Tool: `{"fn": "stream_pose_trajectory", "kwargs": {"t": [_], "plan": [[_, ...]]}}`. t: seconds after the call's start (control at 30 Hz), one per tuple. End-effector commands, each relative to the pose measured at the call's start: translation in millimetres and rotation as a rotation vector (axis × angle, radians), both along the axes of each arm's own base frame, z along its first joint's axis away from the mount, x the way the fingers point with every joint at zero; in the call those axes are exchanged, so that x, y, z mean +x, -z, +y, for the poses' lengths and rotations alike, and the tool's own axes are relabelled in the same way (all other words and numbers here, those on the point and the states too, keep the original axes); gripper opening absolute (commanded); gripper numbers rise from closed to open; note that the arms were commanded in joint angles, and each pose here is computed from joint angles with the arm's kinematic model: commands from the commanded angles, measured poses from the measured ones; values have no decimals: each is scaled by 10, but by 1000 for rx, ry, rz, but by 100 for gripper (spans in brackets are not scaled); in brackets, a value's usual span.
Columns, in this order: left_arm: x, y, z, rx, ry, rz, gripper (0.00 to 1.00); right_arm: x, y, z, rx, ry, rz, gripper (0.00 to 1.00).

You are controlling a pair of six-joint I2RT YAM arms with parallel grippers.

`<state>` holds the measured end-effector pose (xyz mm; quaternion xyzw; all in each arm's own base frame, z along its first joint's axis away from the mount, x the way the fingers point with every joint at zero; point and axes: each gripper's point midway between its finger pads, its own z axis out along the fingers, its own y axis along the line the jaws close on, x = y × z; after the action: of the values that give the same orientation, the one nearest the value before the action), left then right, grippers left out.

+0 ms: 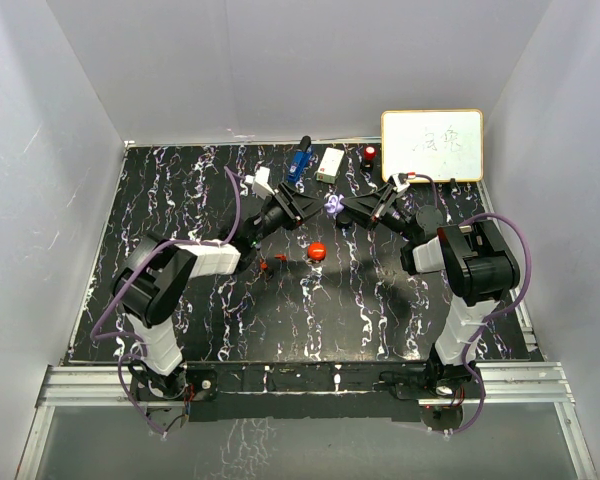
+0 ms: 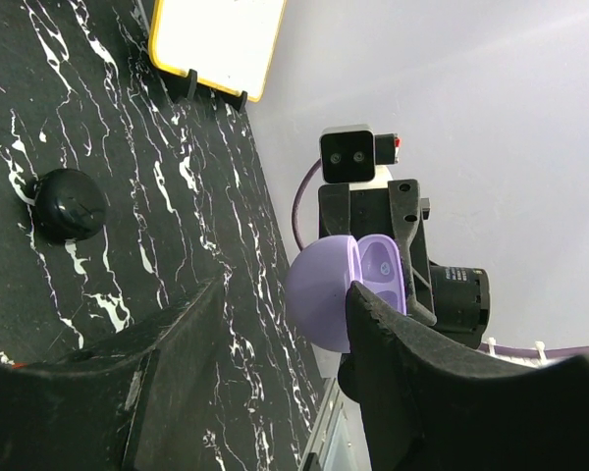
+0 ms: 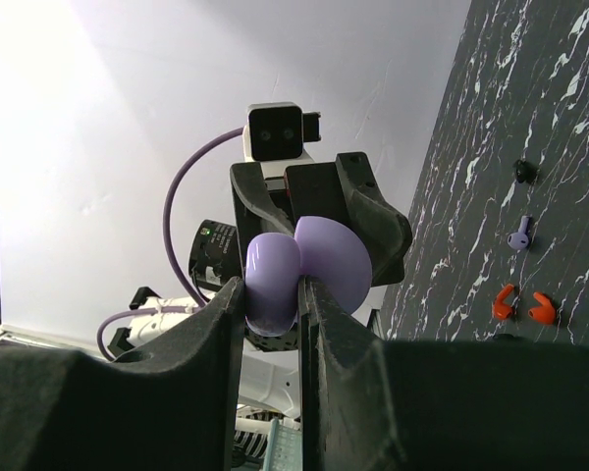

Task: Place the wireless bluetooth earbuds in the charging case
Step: Adjust the earbud with the charging case.

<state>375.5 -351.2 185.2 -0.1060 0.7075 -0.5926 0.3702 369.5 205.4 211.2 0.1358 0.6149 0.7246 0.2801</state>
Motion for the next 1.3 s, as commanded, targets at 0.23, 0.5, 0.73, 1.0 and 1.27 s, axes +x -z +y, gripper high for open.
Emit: {"fn": "stream_pose_trajectory", "kwargs": {"t": [0.23,0.5,0.73,1.0,1.27], "plan": [[-91,-320,52,-13,-18,-68,51,-189,-552,-25,59,12,-356,0],[-108,-367,57,-9,-27,-79,51,-185,-542,-25,58,13,-354,0],[-63,-306,300,65,-107,-70,52,-204,-555,-25,55,7,-359,0],[94,104,1137,423,-342,55,62,-228,-421,-2,35,-20,-329,0],[73,706,1476,830,-336,203,64,-241,-260,29,-13,-34,-304,0]]}}
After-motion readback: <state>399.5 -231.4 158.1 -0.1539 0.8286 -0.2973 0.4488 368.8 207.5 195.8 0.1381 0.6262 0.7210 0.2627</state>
